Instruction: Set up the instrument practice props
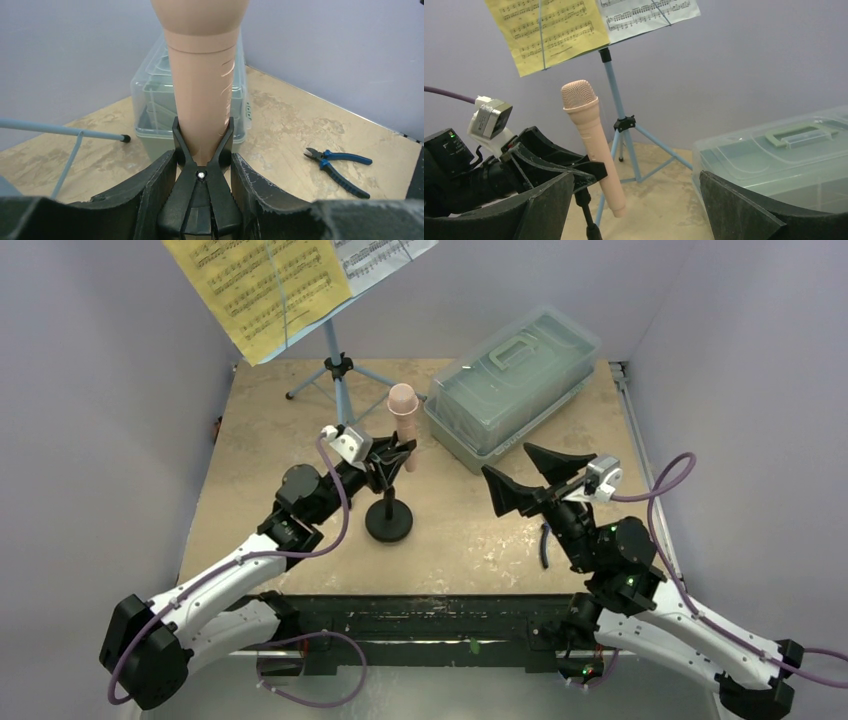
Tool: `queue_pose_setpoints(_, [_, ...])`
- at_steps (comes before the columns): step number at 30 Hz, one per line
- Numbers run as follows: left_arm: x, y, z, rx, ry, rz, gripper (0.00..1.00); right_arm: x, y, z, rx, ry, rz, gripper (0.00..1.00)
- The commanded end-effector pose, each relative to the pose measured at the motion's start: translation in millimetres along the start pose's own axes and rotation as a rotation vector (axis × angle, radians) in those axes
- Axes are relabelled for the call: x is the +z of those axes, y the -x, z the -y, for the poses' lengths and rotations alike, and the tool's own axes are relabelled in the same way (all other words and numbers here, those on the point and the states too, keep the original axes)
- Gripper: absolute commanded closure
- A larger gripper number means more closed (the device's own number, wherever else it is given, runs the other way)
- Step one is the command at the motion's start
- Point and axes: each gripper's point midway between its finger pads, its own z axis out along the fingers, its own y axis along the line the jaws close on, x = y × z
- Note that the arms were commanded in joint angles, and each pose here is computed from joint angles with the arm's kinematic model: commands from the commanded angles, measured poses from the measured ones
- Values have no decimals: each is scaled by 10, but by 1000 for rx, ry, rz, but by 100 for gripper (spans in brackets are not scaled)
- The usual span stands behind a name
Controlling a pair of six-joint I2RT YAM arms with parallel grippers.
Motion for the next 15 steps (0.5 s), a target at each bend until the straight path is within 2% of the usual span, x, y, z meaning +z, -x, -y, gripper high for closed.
queue_pose_setpoints(1, [7,700,-48,49,33,271,100,-77,192,120,-36,-48,13,1])
queue_pose_setpoints(3, [-22,682,-32,41,26,278,100,-93,205,126,-36,-48,14,1])
queue_pose_setpoints(4, [-32,657,-15,38,17,274,95,-98,197,129,-35,-49,11,1])
queue_pose_setpoints(6, [-45,600,19,34,-2,252,76,-105,214,128,-31,-49,12,1])
queue_pose_setpoints(7, [-53,571,35,32,-10,238,70,-106,221,124,-35,-45,10,1])
queue_pose_setpoints(8, [-65,547,50,25,-17,224,46,-104,247,107,-38,-36,12,1])
queue_pose_setpoints(9, [-77,502,55,18,-18,205,30,-100,273,84,-45,-24,11,1])
queue_pose_setpoints(10, [-91,470,62,9,-21,189,18,-97,318,62,-50,-14,12,1])
queue_pose_setpoints(12, [-125,426,86,-7,-30,161,9,-80,395,68,-53,-25,6,1])
queue_pose_setpoints(15, [-202,465,141,-38,-49,149,8,-57,517,211,-60,-126,-23,1])
